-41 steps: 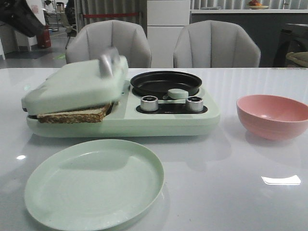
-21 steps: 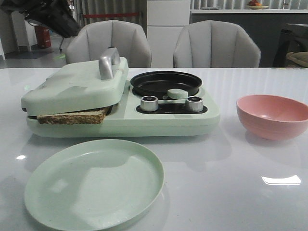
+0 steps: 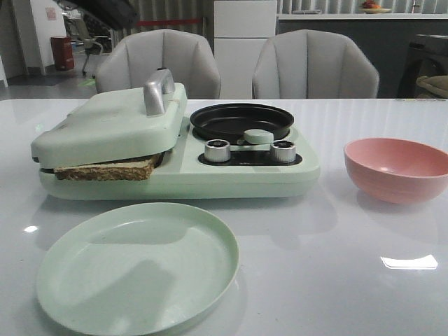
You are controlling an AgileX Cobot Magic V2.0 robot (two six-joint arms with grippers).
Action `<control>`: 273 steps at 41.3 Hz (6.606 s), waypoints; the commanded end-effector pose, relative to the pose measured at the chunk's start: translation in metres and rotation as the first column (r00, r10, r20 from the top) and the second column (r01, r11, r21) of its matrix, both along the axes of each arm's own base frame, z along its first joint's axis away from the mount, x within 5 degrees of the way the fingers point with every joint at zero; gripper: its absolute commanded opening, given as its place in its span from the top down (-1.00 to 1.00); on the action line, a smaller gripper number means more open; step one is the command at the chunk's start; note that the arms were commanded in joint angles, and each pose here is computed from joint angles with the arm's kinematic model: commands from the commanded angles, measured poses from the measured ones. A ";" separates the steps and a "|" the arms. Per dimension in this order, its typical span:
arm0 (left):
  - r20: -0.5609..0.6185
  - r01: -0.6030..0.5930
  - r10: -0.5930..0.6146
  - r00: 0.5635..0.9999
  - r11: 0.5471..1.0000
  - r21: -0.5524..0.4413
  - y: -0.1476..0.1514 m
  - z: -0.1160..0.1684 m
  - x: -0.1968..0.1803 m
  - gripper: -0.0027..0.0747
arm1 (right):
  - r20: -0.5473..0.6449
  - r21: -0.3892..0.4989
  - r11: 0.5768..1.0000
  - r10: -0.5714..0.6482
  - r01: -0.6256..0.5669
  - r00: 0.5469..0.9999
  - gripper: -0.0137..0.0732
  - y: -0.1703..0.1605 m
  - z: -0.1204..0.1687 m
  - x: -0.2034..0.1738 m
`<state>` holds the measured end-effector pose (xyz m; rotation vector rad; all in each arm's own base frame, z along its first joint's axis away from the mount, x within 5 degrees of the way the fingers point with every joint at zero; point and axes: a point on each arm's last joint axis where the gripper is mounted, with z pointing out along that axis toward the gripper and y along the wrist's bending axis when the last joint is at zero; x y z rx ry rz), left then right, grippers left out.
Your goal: Make breakfast with bread and shrimp
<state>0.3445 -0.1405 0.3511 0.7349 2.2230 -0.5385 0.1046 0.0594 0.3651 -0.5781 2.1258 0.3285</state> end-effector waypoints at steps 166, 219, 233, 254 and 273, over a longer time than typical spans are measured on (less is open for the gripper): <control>0.225 -0.155 0.154 0.962 0.988 -0.017 0.066 0.005 -0.232 0.67 | -0.400 -0.131 0.916 -0.399 0.379 0.825 0.56 -0.090 -0.144 0.315; 0.220 -0.155 0.154 0.963 0.988 -0.013 0.066 0.005 -0.232 0.67 | 0.292 -0.536 0.809 -0.092 0.243 0.952 0.72 0.095 0.013 0.326; 0.222 -0.155 0.154 0.963 0.988 -0.014 0.066 0.005 -0.232 0.67 | 0.503 -0.654 0.660 0.013 0.370 0.864 0.72 0.128 0.028 0.339; 0.249 -0.161 0.153 0.956 0.987 0.010 0.068 0.005 -0.231 0.67 | 0.684 -0.704 0.397 0.157 0.589 0.712 0.72 0.159 0.039 0.333; 0.261 -0.164 0.153 0.953 0.986 0.023 0.069 0.005 -0.230 0.67 | 0.711 -0.698 0.340 0.227 0.630 0.666 0.71 0.170 0.047 0.326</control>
